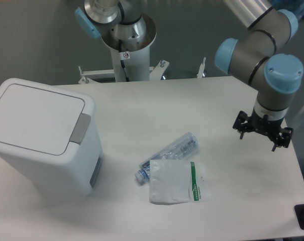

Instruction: Open the trash can

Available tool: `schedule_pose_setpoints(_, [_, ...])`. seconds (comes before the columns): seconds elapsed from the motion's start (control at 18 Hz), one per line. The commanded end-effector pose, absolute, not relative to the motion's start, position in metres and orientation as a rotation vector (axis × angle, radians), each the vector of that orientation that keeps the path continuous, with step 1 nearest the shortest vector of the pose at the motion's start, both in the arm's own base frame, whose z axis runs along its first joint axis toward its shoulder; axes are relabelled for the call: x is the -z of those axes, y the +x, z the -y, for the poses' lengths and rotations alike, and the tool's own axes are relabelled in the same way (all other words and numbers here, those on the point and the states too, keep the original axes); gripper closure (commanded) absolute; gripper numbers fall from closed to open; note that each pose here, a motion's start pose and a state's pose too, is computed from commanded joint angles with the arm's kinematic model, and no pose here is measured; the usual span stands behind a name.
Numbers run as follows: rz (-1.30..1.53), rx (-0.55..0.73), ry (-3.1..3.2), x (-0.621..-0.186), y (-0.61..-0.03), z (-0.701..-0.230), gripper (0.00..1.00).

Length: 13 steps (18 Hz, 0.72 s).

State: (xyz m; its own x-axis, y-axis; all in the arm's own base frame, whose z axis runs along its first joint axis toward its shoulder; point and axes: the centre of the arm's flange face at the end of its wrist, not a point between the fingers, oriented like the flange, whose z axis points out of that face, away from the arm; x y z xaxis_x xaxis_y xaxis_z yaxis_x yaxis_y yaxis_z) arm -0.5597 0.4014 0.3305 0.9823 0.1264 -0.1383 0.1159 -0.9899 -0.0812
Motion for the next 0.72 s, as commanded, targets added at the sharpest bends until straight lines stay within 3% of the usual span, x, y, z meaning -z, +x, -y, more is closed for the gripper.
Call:
schedule_pose_setpoints(0.17, [0.329, -0.246, -2.996, -0.343, -0.543, -0.441, 0.0])
schedule_pose_setpoints(0.5, [0.494, -0.161, -2.853, -0.376, -0.501, -0.489, 0.0])
schedule_pose_setpoints(0.72, [0.58, 0.003, -2.746, -0.411, -0.464, -0.515, 0.0])
